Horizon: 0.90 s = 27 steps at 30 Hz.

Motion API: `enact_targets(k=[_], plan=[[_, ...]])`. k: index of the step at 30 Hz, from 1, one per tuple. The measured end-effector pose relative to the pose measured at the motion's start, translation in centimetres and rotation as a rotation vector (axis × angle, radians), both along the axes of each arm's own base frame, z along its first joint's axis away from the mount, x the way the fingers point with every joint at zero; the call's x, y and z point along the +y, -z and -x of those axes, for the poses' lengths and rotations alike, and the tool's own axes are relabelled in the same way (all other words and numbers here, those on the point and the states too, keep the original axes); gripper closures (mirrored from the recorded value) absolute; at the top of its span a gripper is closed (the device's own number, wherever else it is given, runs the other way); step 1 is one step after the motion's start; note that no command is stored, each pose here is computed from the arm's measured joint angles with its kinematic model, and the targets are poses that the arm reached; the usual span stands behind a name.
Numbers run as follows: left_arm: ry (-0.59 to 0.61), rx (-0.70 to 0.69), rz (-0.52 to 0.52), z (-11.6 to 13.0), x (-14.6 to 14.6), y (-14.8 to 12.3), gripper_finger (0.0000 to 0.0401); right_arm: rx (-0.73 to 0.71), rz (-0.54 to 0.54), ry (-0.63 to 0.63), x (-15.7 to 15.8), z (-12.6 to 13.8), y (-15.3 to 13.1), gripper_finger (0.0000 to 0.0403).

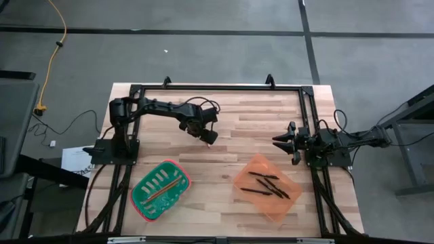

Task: Sort pens & pencils
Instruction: Put the yellow pencil into the blue bin

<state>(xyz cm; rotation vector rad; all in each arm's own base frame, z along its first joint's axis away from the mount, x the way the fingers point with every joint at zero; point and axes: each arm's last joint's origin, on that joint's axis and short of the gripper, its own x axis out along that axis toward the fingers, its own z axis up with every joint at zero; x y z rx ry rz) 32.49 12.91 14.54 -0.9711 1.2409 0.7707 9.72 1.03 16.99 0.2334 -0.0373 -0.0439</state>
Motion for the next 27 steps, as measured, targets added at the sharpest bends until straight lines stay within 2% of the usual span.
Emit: enact_targets(k=[5,14,27], plan=[[0.001,-0.015,-0.021,0.0,0.1,-0.4,0.0258,0.0,0.0,0.0,0.0,0.0,0.0,0.0306],[-0.028,-0.018,-0.13,-0.3,0.5,-0.5,0.0258,0.0,0.0,0.0,0.0,0.0,0.0,0.0306],[-0.012,0.042,-0.143,-0.6,0.7,1.5,0.0258,0.0,0.0,0.0,0.0,0.0,0.0,0.0306]])
